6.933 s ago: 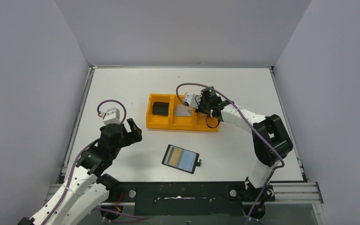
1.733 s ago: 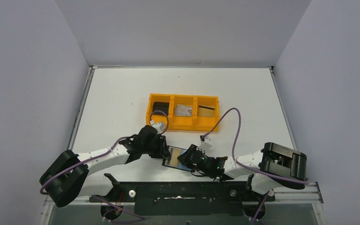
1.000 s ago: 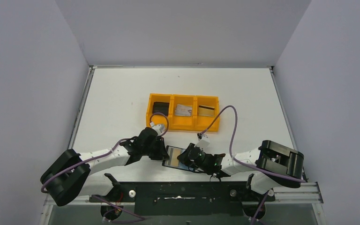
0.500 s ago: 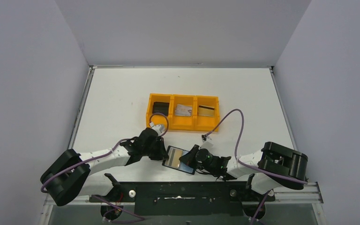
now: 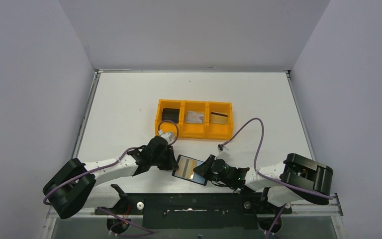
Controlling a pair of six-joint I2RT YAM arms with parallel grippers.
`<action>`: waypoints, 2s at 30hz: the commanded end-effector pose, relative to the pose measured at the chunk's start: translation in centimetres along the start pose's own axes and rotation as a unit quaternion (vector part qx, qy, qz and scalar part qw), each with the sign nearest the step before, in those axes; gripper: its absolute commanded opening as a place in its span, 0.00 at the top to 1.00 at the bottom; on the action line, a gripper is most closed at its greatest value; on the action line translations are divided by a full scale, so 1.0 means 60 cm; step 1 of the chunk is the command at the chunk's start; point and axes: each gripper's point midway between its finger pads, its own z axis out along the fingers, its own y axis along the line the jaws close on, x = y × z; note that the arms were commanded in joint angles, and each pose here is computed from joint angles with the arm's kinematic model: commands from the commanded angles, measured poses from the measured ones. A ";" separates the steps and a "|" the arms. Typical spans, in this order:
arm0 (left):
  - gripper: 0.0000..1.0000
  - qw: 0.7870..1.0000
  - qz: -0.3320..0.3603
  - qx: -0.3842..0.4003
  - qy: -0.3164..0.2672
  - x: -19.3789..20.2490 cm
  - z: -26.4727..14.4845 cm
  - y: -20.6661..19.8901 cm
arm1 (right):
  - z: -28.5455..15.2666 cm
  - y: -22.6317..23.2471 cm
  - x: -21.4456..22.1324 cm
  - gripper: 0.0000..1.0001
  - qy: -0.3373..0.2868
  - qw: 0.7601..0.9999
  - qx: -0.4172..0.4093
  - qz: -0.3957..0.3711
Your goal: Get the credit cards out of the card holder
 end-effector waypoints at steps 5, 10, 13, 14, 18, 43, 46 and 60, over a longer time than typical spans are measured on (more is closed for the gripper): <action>0.79 1.000 0.009 0.006 -0.030 -0.036 -0.018 -0.024 | 0.006 0.000 -0.017 0.98 -0.021 1.000 0.015 0.008; 0.69 0.995 0.016 0.069 -0.074 -0.082 -0.043 -0.086 | 0.014 -0.008 -0.012 0.97 -0.012 0.999 0.031 0.004; 0.68 0.989 0.019 0.126 -0.081 -0.089 -0.050 -0.130 | 0.016 -0.011 -0.011 0.97 -0.011 0.999 0.033 0.007; 0.68 0.987 0.022 0.138 -0.078 -0.087 -0.047 -0.139 | 0.016 -0.012 -0.010 0.97 -0.011 0.999 0.034 0.007; 0.72 0.992 0.017 0.114 -0.045 -0.060 -0.019 -0.120 | 0.015 -0.015 -0.012 0.97 -0.014 0.999 0.036 0.010; 0.97 1.000 0.010 -0.016 0.012 0.021 0.012 0.000 | 0.020 0.016 -0.018 0.76 -0.024 0.999 -0.017 0.038; 0.98 1.000 0.008 -0.019 0.011 0.021 0.011 0.002 | 0.022 0.017 -0.014 0.83 -0.020 0.999 -0.023 0.036; 0.99 1.000 0.013 -0.009 0.007 0.018 0.010 -0.006 | -0.007 -0.014 -0.028 0.92 -0.041 0.998 -0.011 0.049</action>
